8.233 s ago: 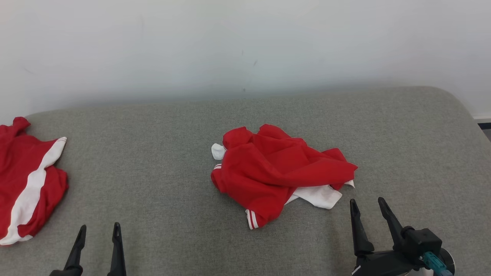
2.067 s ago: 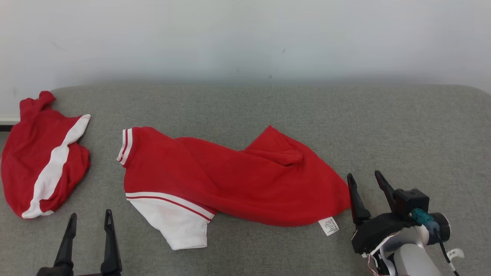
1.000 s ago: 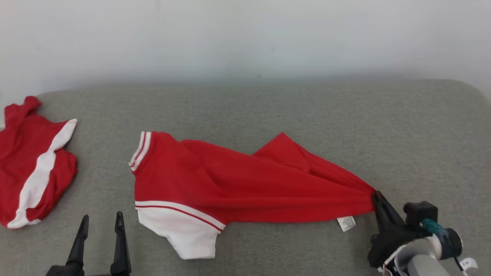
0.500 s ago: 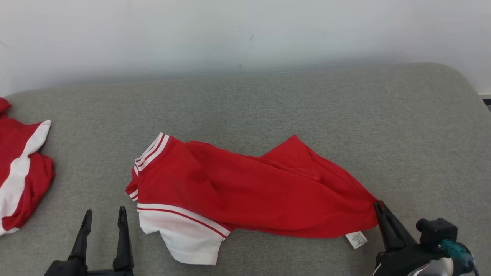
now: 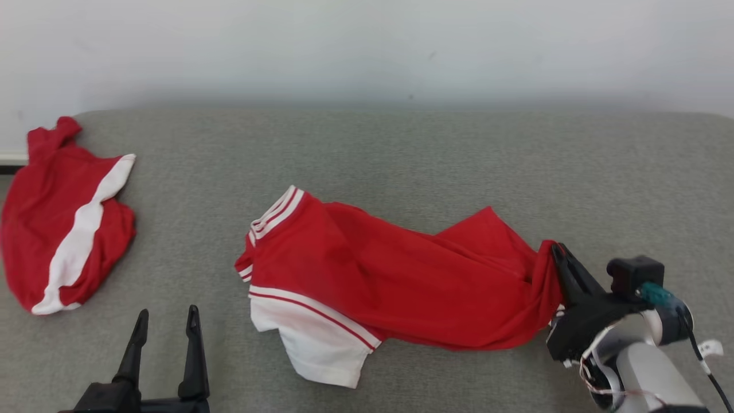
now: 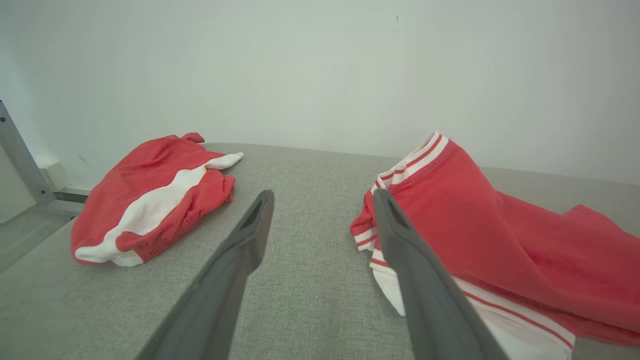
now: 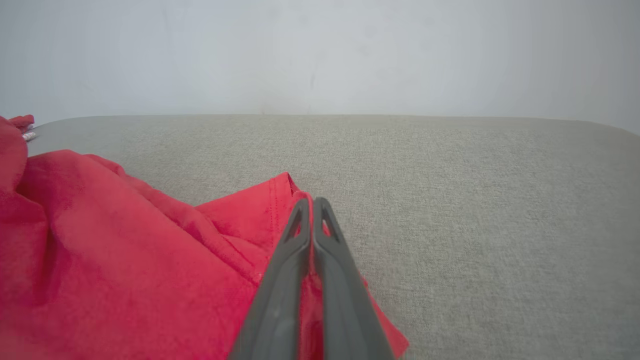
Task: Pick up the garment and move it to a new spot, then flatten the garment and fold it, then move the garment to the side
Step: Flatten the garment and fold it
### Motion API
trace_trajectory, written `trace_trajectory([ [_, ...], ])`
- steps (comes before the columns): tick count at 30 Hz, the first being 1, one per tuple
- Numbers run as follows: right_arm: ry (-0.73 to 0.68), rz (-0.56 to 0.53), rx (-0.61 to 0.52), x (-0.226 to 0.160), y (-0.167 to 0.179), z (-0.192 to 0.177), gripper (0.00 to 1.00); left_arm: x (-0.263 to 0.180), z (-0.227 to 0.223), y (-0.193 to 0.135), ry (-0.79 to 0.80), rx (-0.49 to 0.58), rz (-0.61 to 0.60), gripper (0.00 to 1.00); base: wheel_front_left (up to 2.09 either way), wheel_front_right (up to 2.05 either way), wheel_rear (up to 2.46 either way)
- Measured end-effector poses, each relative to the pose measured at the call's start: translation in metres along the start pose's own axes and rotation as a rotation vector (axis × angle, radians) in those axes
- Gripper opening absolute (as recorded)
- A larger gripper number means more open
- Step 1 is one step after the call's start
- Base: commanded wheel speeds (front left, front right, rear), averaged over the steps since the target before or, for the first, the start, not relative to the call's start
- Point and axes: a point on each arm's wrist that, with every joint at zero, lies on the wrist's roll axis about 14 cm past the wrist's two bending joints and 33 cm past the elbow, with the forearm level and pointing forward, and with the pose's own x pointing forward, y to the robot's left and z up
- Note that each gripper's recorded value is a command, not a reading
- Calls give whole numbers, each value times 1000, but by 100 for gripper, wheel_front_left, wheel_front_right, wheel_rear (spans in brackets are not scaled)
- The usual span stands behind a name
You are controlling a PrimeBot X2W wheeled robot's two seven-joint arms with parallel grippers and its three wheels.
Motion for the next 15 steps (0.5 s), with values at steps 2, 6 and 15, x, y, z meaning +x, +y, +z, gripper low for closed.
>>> trace_trajectory([
  [2,9,3,-3,12,1,-1,0,-3,0,4,3,1,12,100,0,0,0],
  [6,50,6,-7,29,4,-11,0,-9,0,10,3,-2,33,100,0,0,0],
  [15,-1,6,-13,38,5,-7,100,-10,2,9,-3,-3,39,100,0,0,0],
])
